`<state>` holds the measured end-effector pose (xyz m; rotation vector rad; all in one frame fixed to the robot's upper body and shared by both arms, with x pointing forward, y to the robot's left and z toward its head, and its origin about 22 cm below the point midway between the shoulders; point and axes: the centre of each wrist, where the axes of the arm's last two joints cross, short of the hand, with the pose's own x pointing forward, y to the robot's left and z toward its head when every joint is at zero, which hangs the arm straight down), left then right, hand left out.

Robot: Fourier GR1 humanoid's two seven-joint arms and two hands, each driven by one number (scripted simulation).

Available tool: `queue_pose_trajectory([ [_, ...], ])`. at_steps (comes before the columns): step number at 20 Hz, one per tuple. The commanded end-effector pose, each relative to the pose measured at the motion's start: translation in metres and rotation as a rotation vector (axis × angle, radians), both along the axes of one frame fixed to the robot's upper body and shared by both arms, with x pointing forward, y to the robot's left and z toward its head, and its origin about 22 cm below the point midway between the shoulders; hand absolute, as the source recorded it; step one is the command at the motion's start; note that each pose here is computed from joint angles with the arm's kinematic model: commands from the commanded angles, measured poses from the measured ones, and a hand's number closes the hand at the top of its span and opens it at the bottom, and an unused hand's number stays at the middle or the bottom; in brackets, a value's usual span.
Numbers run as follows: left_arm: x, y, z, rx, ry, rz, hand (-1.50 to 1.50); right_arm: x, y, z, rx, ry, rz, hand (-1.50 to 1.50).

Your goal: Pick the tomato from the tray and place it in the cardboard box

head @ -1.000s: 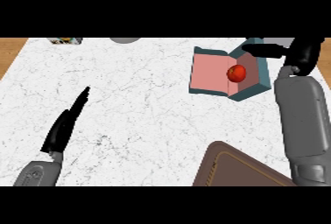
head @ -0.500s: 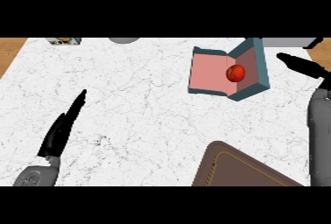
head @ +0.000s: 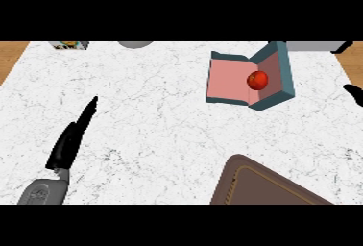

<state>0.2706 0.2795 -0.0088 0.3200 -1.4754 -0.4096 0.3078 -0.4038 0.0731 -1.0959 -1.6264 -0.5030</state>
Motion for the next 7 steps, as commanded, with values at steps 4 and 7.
queue_pose_trajectory([
  [4, -0.005, 0.004, -0.001, 0.023, -0.006, -0.020, 0.00, -0.054, -0.049, -0.038, -0.024, 0.006, -0.001, -1.50],
  [7, 0.006, -0.003, 0.011, 0.010, 0.006, -0.002, 0.00, -0.052, -0.030, -0.014, -0.028, 0.035, 0.005, -1.50],
])
